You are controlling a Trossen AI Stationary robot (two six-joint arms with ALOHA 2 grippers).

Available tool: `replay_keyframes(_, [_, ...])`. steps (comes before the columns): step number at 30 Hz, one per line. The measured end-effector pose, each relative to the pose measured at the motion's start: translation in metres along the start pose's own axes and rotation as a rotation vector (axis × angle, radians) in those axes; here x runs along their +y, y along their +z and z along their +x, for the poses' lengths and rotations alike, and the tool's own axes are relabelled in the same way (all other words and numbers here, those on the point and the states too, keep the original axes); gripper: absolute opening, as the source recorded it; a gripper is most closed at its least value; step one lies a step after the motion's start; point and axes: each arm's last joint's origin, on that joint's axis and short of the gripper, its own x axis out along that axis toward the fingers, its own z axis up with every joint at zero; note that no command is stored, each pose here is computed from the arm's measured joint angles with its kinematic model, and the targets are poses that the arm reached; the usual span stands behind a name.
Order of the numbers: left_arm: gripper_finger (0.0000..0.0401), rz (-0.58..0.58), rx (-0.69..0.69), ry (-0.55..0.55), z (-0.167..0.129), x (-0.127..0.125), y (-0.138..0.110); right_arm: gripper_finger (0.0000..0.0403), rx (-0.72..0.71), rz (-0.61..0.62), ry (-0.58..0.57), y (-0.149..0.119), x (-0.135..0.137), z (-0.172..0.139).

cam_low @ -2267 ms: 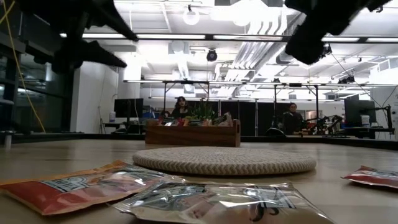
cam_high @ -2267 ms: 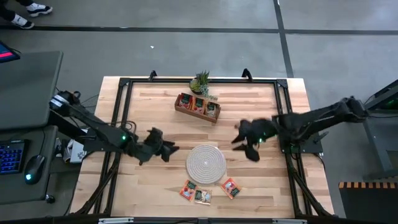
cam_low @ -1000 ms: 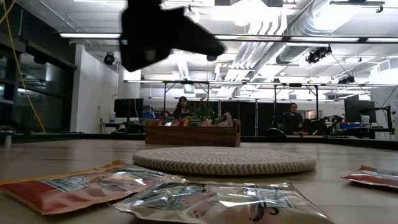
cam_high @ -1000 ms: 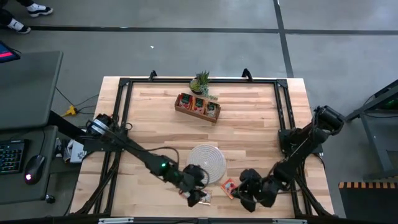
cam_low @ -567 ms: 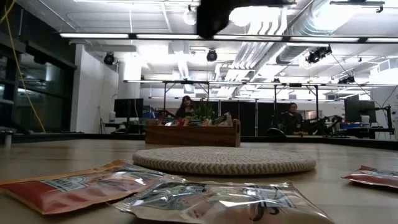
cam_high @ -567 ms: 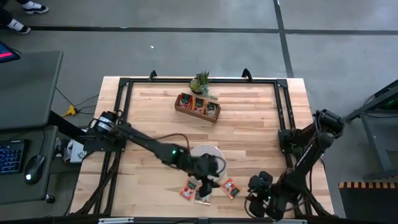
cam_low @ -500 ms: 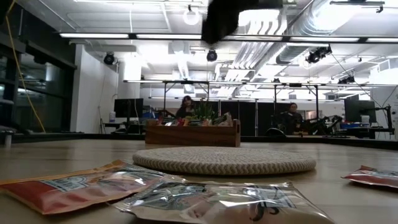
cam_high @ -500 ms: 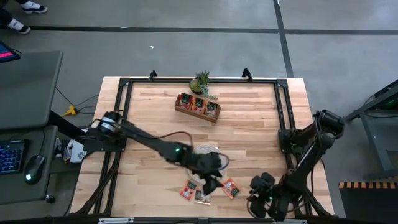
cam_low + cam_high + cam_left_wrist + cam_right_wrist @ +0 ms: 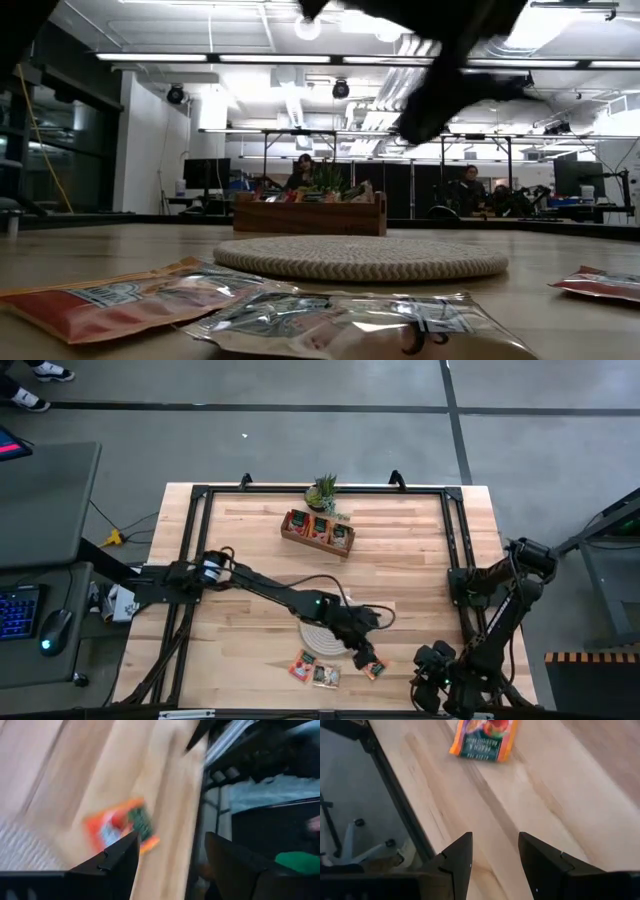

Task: Pick & Place Tea
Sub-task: Put the orange tea bag into the middle section of the wooden organizer

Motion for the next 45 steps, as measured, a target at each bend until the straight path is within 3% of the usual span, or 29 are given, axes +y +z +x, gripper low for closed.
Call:
replay_keyframes(2, [0.0222, 0.004, -0.034, -0.055, 0.016, -0.002, 0.006, 0.0155, 0.003, -0.011, -0.004, -0.003, -0.001, -0.001])
replay_keyframes(5, [0.0222, -0.036, 0.055, 0.046, 0.025, 0.007, -0.006, 0.0155, 0.006, -0.015, -0.006, -0.004, -0.001, -0.002])
replay_keyframes(9, [0.0221, -0.059, 0.076, 0.015, 0.048, 0.014, -0.009, 0.0155, 0.01, -0.012, -0.003, -0.004, -0.001, -0.002])
replay_keyframes(11, [0.0211, -0.07, 0.137, 0.089, 0.049, 0.02, -0.015, 0.0155, 0.012, -0.009, 0.003, -0.004, 0.0, -0.002])
replay_keyframes(14, [0.0173, -0.021, 0.122, 0.095, 0.047, 0.013, -0.011, 0.0155, 0.013, -0.008, 0.005, -0.004, 0.0, -0.002])
replay_keyframes(18, [0.0091, 0.053, 0.106, 0.125, 0.04, 0.005, -0.006, 0.0155, 0.014, -0.008, 0.007, -0.004, 0.0, -0.002])
replay_keyframes(22, [0.0011, 0.199, 0.123, 0.14, 0.028, -0.014, 0.004, 0.0155, 0.014, -0.008, 0.006, -0.004, 0.0, -0.002])
replay_keyframes(25, [0.0005, 0.321, 0.118, 0.121, 0.021, -0.026, 0.007, 0.0155, 0.017, -0.009, 0.005, -0.004, 0.0, -0.002])
replay_keyframes(30, [0.0001, 0.43, 0.15, 0.184, 0.026, -0.02, -0.002, 0.0155, 0.009, -0.005, 0.014, -0.004, 0.001, -0.002])
replay_keyframes(45, [0.0, 0.551, 0.133, 0.233, 0.025, -0.02, -0.002, 0.0155, -0.02, 0.016, 0.03, 0.006, 0.004, 0.002])
